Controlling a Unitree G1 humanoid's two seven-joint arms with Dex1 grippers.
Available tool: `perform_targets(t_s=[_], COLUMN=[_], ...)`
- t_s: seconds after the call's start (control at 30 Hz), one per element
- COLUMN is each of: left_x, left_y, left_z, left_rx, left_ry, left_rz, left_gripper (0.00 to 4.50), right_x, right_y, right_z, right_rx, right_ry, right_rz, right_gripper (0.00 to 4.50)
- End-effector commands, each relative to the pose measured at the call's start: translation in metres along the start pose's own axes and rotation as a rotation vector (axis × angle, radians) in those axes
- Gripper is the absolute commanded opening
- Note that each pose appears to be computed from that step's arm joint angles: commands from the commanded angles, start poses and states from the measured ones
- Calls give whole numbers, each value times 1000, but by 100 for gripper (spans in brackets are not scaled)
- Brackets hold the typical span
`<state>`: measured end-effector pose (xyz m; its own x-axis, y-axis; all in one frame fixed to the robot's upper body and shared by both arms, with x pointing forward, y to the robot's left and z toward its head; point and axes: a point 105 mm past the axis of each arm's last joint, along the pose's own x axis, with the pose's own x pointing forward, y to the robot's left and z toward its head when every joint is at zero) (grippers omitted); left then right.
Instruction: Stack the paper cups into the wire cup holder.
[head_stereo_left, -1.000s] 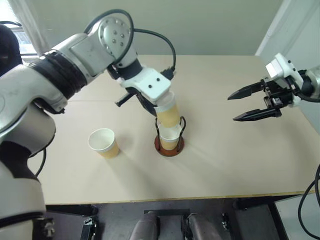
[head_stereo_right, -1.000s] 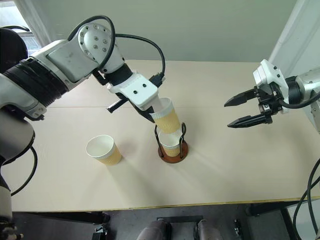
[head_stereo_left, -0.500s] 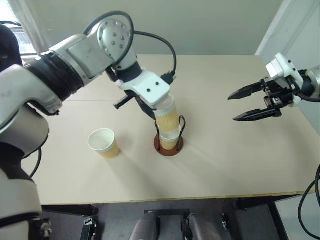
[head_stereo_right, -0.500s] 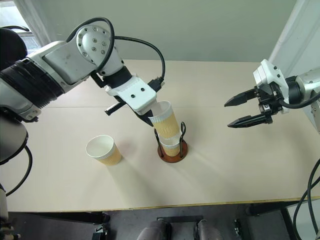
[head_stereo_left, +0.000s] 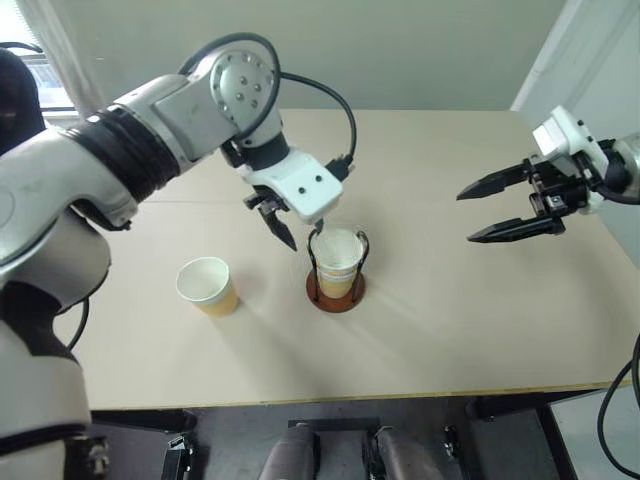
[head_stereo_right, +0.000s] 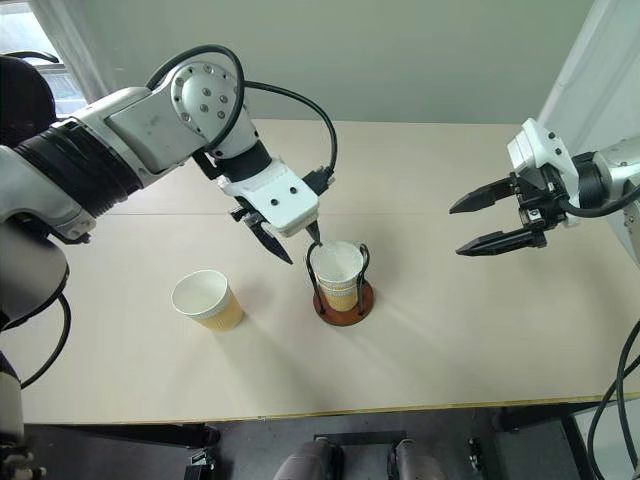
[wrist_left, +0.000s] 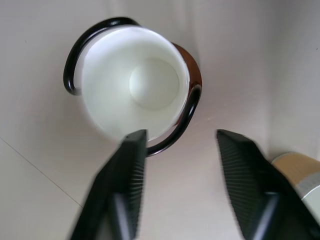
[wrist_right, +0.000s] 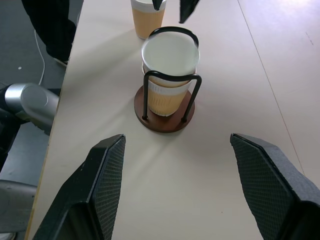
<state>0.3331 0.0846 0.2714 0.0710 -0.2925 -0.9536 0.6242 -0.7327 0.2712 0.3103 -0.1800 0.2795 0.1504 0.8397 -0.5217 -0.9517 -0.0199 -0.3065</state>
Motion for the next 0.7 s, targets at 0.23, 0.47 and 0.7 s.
perform_targets(t_s=[0.23,0.47,0.7], left_x=[-34,-44,-30], left_y=[9,-47,-97], left_z=[14,-11,-22], left_rx=[-40,-123,-142], left_ry=[-172,-86,57], left_rz=[198,226,103], left_gripper=[447,447,447], right_x=[-4,-3,-1], right_y=[3,11,11], right_z=[3,-4,-3], right_rx=[-23,0,-15], right_ry=[11,20,18], right_rz=[-8,6,17], right_gripper=[338,338,338])
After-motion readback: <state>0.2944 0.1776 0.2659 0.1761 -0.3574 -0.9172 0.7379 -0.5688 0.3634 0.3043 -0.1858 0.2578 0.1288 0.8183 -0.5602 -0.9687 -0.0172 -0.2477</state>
